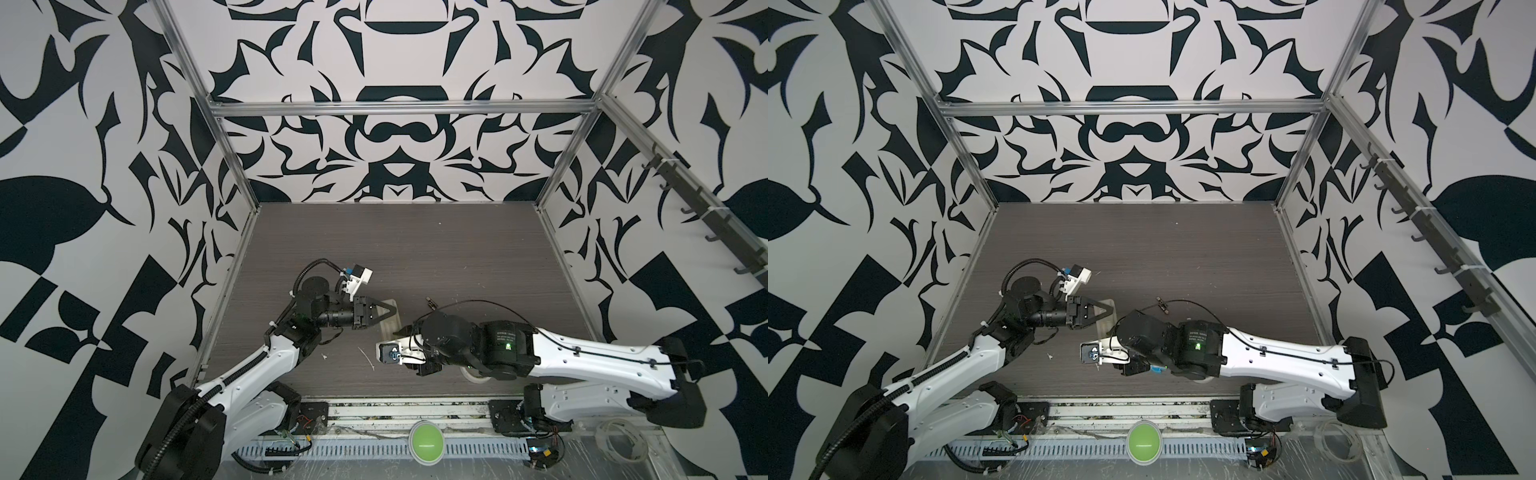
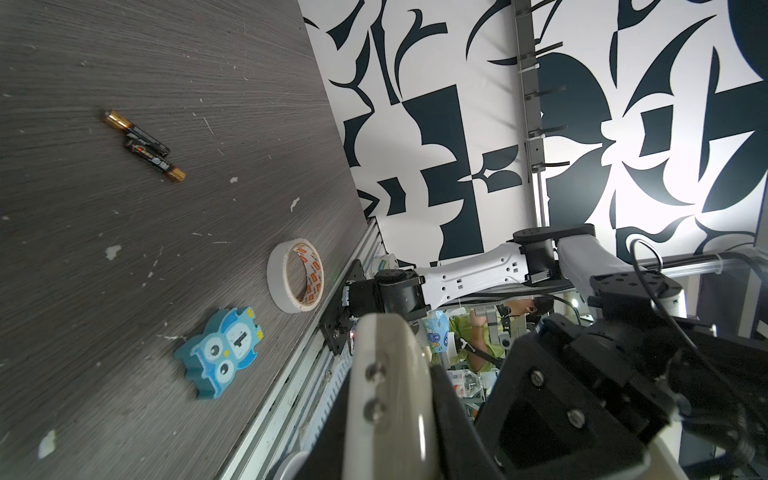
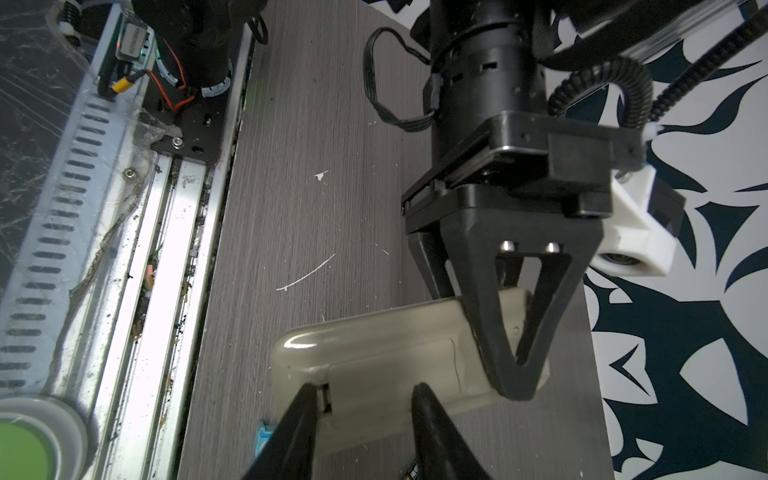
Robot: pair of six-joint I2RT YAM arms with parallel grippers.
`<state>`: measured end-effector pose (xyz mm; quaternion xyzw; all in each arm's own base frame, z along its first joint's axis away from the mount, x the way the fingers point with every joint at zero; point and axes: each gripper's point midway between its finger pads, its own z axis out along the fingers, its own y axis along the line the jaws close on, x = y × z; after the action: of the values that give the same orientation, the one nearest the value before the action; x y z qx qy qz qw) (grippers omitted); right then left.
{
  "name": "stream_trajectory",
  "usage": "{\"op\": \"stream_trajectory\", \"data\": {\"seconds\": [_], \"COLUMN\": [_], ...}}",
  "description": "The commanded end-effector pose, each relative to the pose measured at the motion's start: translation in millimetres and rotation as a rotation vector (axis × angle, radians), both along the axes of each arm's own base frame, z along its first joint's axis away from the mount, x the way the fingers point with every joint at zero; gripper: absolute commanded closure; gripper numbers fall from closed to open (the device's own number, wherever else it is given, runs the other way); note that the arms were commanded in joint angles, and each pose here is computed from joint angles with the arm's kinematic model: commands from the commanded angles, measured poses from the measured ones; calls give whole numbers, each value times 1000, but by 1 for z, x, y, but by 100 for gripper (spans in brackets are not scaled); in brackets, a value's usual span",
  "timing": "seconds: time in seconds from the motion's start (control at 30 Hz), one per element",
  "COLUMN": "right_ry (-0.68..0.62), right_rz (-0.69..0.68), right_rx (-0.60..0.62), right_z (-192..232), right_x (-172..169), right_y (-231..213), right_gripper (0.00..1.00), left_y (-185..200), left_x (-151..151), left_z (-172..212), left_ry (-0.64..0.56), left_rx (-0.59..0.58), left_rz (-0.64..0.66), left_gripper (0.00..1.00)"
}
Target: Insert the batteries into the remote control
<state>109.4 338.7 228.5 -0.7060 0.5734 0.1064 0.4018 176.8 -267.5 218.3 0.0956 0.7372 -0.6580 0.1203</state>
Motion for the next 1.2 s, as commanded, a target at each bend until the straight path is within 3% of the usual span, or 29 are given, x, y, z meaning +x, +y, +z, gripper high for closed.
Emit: {"op": "stream_trajectory", "data": {"seconds": [0.0, 0.57, 0.9, 1.17], "right_ry": [-5, -7, -108, -187], "right_rz": [-8, -6, -70, -101], "right_rx": [47, 23, -59, -10], "right_z": [16, 6, -6, 10], "right_x": [2, 3, 24, 35], "right_y": [6, 9, 3, 6], "right_gripper": [58, 55, 55, 58], "left_y": [1, 1, 1, 1], "left_x": [-5, -6, -7, -8], "left_z": [4, 6, 7, 7], "left_ry": [-25, -29, -30, -27], "left_rx": [-21, -32, -35, -37], "left_rz": [-19, -28, -30, -37], "left_gripper": [100, 100, 100, 100]}}
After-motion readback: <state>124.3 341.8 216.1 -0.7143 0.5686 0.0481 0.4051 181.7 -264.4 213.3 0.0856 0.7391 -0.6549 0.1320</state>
